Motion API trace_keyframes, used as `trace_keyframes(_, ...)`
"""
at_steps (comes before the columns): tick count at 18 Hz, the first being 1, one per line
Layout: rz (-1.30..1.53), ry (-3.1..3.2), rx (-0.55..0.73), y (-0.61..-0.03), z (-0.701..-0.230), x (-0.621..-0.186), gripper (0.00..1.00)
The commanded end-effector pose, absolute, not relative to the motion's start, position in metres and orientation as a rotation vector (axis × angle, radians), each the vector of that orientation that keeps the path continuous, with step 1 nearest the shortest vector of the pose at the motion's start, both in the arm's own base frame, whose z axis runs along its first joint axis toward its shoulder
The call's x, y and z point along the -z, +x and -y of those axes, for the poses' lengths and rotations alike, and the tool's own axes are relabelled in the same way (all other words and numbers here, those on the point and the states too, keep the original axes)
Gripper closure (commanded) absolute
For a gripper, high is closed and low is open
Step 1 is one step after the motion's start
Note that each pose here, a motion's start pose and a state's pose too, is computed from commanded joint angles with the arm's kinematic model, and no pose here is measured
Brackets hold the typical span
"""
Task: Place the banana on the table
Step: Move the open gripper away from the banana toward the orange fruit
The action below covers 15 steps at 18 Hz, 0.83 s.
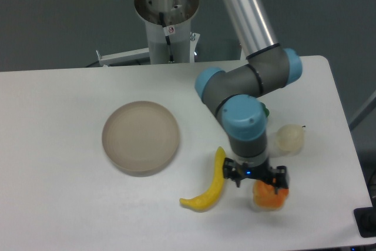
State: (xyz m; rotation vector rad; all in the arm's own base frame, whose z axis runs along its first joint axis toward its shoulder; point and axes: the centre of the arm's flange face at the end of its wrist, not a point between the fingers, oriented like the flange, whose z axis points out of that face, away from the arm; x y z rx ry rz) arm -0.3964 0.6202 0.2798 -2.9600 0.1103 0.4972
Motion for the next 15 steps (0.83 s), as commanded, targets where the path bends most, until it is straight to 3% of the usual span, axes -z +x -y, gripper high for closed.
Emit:
trace_keyframes(9,-0.586,-2.936,-0.609,-0.436,-0.591,-0.304,0.0)
trace_keyframes(15,-0.622,-2.932,-0.602,-0.447,-0.583,-0.303,0.0)
